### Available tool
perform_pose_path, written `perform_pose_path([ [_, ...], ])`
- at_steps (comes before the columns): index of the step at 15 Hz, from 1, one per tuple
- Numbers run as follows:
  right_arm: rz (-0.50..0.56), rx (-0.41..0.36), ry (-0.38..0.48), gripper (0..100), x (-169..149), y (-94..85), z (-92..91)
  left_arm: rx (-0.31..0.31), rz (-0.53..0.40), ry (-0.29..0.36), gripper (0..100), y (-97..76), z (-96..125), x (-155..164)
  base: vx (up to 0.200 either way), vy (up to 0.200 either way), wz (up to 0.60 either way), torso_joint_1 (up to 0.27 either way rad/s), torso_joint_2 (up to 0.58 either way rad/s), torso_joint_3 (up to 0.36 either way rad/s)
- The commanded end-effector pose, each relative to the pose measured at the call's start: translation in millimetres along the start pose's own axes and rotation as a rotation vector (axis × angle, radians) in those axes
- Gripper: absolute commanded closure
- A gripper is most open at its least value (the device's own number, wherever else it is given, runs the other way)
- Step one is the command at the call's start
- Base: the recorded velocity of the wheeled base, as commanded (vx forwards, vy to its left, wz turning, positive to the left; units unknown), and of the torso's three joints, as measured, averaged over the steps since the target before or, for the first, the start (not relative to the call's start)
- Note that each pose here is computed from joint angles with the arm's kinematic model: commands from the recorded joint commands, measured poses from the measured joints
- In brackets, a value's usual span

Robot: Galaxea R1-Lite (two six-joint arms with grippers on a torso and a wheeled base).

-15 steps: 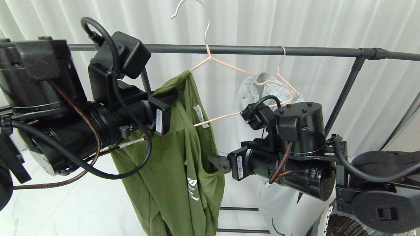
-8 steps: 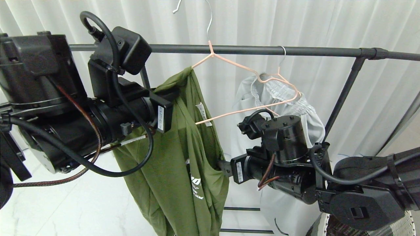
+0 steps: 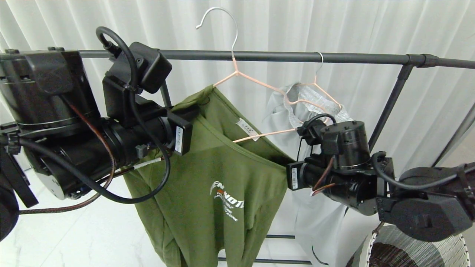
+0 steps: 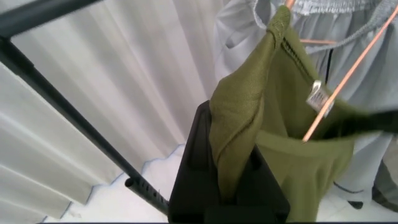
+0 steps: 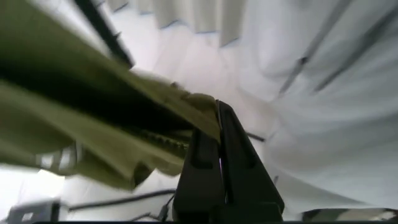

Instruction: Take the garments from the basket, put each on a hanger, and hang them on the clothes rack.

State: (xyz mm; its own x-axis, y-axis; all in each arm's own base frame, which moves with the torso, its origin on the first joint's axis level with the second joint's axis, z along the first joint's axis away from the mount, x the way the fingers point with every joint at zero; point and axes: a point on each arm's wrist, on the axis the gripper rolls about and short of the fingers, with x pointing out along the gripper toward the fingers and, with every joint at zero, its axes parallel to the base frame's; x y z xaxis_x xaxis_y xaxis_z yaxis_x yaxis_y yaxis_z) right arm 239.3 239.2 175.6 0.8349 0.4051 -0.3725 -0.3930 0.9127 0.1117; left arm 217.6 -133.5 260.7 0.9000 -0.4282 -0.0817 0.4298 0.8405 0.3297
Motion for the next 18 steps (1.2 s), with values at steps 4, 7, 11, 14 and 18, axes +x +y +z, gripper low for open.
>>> perform_pose_path([
  [4,-0.125,0.035,-0.085,100,-9,-48.8,28.7,0.066,-0.002,0.013,100,-0.6,-10,-13,0.0,0.0,0.0,0.0,0.0,0.0],
  [7,-0.134,0.03,-0.085,100,-9,-52.1,29.3,0.127,0.007,0.018,100,-1.4,-21,-16,0.0,0.0,0.0,0.0,0.0,0.0],
  [11,-0.135,0.028,-0.088,100,-9,-52.5,30.2,0.205,0.063,0.034,100,7.4,-40,-16,0.0,0.0,0.0,0.0,0.0,0.0],
  [14,-0.093,0.025,-0.112,100,-19,-48.4,37.1,0.22,0.065,0.058,100,7.8,-49,-18,0.0,0.0,0.0,0.0,0.0,0.0],
  [18,0.032,-0.032,-0.178,100,-49,-44.2,58.6,0.225,0.029,0.069,100,-0.9,-54,-16,0.0,0.0,0.0,0.0,0.0,0.0],
])
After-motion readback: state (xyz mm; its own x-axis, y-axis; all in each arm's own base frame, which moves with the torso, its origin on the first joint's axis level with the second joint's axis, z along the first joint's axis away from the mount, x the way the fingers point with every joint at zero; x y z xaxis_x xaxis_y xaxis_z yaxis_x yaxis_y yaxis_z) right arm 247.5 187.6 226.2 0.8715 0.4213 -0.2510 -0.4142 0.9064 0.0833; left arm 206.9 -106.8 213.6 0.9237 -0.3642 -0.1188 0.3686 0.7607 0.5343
